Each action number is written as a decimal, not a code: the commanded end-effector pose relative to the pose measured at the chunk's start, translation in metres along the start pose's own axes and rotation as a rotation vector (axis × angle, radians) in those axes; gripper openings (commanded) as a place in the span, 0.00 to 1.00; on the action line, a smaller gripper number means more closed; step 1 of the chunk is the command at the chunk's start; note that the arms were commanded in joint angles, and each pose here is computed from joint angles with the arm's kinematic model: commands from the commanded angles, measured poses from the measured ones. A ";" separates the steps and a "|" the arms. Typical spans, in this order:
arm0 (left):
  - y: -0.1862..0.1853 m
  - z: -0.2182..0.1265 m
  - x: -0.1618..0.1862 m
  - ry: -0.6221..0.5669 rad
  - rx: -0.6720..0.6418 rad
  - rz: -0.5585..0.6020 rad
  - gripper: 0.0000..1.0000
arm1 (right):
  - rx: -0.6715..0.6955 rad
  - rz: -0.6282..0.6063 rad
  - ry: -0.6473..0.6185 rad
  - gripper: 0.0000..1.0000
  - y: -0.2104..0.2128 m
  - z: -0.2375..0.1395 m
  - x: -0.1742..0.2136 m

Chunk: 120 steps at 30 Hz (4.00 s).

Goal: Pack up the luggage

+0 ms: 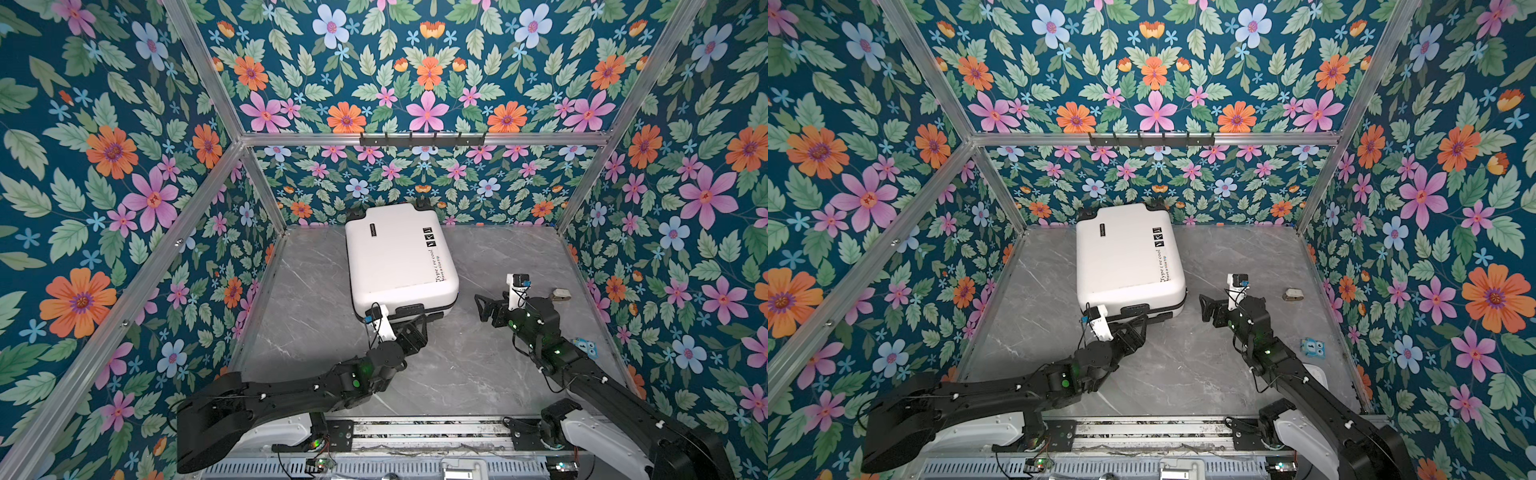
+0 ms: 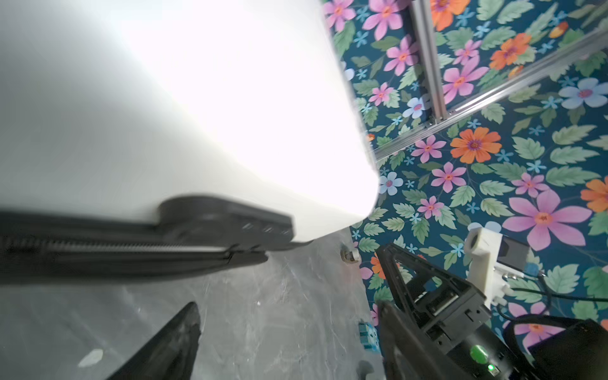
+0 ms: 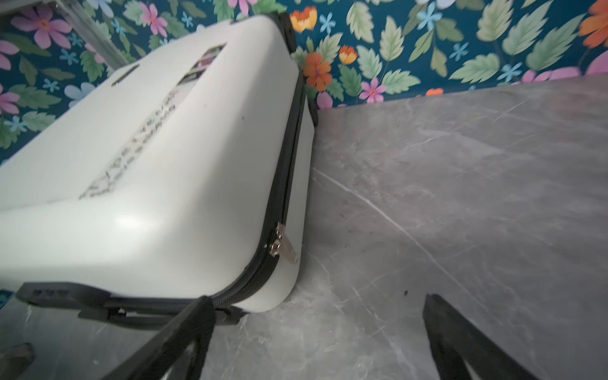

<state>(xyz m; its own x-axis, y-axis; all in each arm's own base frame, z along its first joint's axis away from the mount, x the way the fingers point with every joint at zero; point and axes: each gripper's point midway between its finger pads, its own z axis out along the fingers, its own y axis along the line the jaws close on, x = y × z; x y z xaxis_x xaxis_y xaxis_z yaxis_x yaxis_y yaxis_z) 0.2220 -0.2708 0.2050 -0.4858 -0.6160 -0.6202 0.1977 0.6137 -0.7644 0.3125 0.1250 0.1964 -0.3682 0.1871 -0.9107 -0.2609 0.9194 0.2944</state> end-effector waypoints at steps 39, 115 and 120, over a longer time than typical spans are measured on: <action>0.171 -0.032 -0.265 -0.512 -0.766 0.707 0.99 | 0.597 0.023 -0.100 0.98 -0.166 0.022 -0.068; 0.288 -0.001 -0.211 -0.379 -0.735 0.740 1.00 | 0.413 -0.105 -0.031 1.00 -0.173 0.038 0.041; 0.287 0.000 -0.212 -0.381 -0.733 0.741 1.00 | 0.405 -0.099 -0.024 1.00 -0.173 0.039 0.041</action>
<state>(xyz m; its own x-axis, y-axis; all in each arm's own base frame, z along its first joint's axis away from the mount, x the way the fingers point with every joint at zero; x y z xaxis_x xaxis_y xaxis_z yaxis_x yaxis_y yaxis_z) 0.3800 0.0367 0.1151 -0.1437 -0.0103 -0.9896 -0.2869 0.9574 0.0317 0.3765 -0.0143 0.0970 -0.3309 0.0872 -0.9396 0.0902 0.9941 0.0605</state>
